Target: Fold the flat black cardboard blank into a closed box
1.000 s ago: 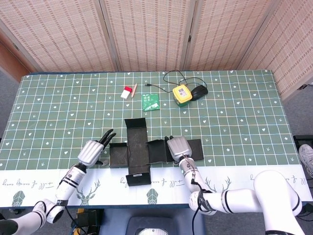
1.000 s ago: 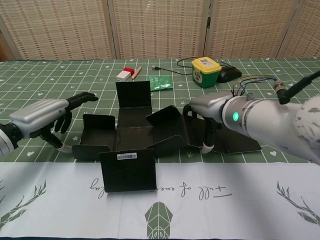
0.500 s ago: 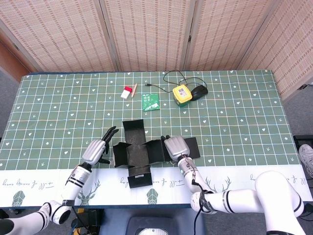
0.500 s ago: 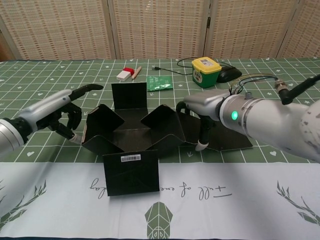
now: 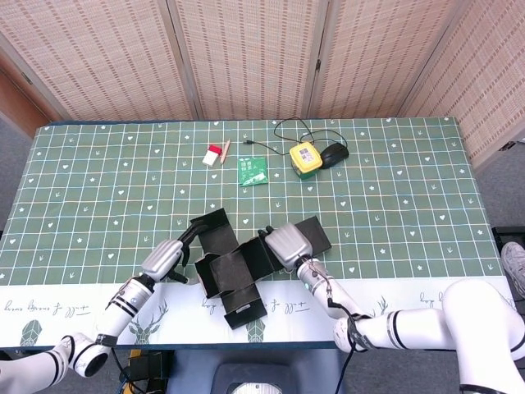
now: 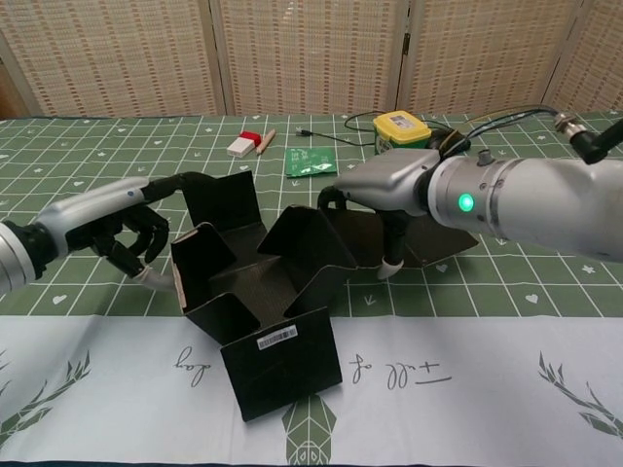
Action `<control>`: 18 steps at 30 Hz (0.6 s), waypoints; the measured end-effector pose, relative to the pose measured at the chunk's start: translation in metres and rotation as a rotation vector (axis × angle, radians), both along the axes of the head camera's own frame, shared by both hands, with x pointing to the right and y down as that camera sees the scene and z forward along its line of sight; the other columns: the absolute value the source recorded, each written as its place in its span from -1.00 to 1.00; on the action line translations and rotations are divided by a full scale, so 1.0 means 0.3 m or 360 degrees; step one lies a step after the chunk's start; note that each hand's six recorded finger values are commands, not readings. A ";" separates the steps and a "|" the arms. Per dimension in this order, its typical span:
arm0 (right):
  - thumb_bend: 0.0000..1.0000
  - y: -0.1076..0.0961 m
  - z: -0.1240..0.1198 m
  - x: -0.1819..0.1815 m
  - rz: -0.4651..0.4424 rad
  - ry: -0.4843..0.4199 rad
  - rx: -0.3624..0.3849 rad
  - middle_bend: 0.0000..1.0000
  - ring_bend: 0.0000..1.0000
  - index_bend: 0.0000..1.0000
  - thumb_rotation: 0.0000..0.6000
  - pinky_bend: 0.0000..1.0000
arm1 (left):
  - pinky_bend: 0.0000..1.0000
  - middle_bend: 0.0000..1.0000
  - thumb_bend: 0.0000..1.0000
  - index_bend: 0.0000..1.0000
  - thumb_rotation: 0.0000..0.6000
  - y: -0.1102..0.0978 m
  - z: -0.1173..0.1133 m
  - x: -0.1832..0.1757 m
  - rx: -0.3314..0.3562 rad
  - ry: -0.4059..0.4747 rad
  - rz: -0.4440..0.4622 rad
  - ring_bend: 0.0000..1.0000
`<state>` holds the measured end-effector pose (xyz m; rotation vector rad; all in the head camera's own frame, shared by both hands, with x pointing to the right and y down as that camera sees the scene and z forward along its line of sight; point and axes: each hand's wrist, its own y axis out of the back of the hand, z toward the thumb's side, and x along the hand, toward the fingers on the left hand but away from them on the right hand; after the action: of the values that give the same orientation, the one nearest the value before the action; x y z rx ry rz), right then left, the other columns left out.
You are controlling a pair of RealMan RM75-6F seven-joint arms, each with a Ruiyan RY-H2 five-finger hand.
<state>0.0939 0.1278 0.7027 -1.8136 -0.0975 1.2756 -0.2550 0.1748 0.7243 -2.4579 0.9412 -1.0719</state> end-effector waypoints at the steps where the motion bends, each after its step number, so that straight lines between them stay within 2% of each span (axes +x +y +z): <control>1: -0.50 -0.001 -0.004 -0.004 -0.0026 -0.0002 0.0007 -0.45 0.55 -0.61 1.00 0.77 | 0.56 -1.00 -0.92 -1.00 1.00 0.001 -0.001 0.000 -0.0018 0.0012 0.0000 0.33; 6: -0.50 -0.009 -0.027 -0.028 -0.0183 0.0001 0.0046 -0.45 0.55 -0.59 1.00 0.78 | 0.56 -1.00 -0.92 -1.00 1.00 0.008 -0.010 0.005 -0.0110 0.0100 -0.0025 0.36; 12: -0.49 -0.006 -0.038 -0.060 -0.0336 0.0017 0.0062 -0.44 0.55 -0.57 1.00 0.80 | 0.56 -1.00 -0.92 -1.00 1.00 0.022 -0.020 0.018 -0.0223 0.0222 -0.0077 0.16; 18: -0.49 -0.010 -0.054 -0.090 -0.0484 0.0055 0.0114 -0.42 0.55 -0.51 1.00 0.80 | 0.56 -1.00 -0.91 -1.00 1.00 0.038 -0.016 0.021 -0.0280 0.0270 -0.0095 0.19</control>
<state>0.0668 0.1249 0.6866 -1.6705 0.1457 1.0730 -0.2487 0.1862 0.7196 -2.7163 1.0155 -1.0173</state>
